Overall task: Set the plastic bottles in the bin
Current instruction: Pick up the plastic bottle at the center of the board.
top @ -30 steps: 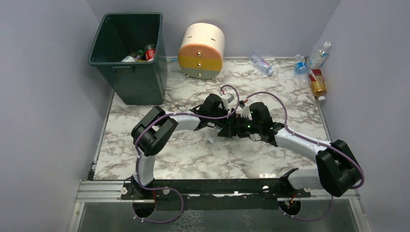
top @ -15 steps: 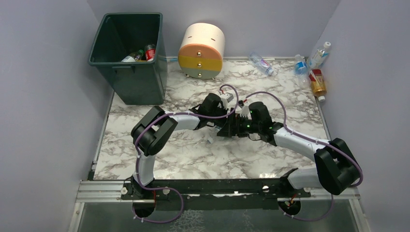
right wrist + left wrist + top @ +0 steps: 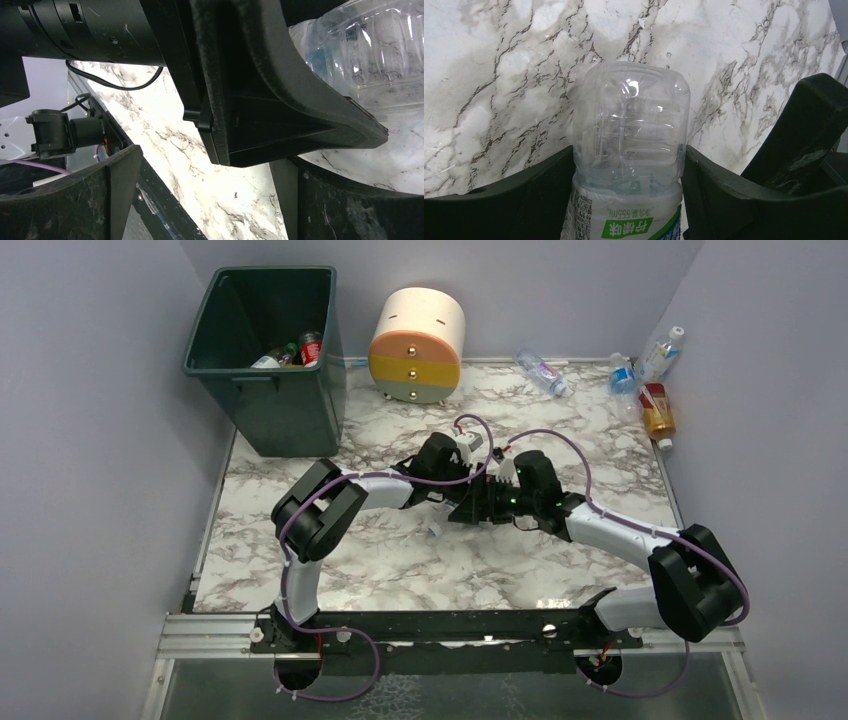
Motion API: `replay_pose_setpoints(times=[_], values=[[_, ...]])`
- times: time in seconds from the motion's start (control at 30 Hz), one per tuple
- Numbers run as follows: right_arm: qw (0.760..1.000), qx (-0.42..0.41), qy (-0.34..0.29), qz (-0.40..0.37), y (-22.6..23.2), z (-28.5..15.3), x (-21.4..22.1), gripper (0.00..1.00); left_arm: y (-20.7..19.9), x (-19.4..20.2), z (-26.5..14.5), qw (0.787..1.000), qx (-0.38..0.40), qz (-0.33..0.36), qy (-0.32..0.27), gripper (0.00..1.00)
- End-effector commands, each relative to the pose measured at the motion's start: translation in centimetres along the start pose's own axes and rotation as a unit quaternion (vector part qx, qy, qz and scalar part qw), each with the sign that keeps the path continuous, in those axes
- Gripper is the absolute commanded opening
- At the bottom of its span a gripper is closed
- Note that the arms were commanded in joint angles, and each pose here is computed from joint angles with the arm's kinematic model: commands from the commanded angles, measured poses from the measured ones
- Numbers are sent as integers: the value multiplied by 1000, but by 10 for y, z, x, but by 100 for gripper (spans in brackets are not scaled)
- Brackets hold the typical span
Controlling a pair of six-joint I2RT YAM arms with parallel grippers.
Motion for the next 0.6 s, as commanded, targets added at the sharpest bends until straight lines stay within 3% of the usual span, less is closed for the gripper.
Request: replay_pose_setpoints(times=[0.0,0.57], values=[[997,-51,-48,-39,25,3,-33,99,6,36,7,998,4,-13,55,67],[996,-50,-65,-45,35,-11,-40,99,-1,28,1,999,12,-5,38,67]])
Point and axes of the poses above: each gripper's point midway between its finger pads, its own z axis out along the fingers, its own y axis along the line the jaws close on, x = y × z, the point moved 2 cm from there along -z, back along the fingers, and after that the axes turned 5 degrees about -z, right-handed, at the moved point
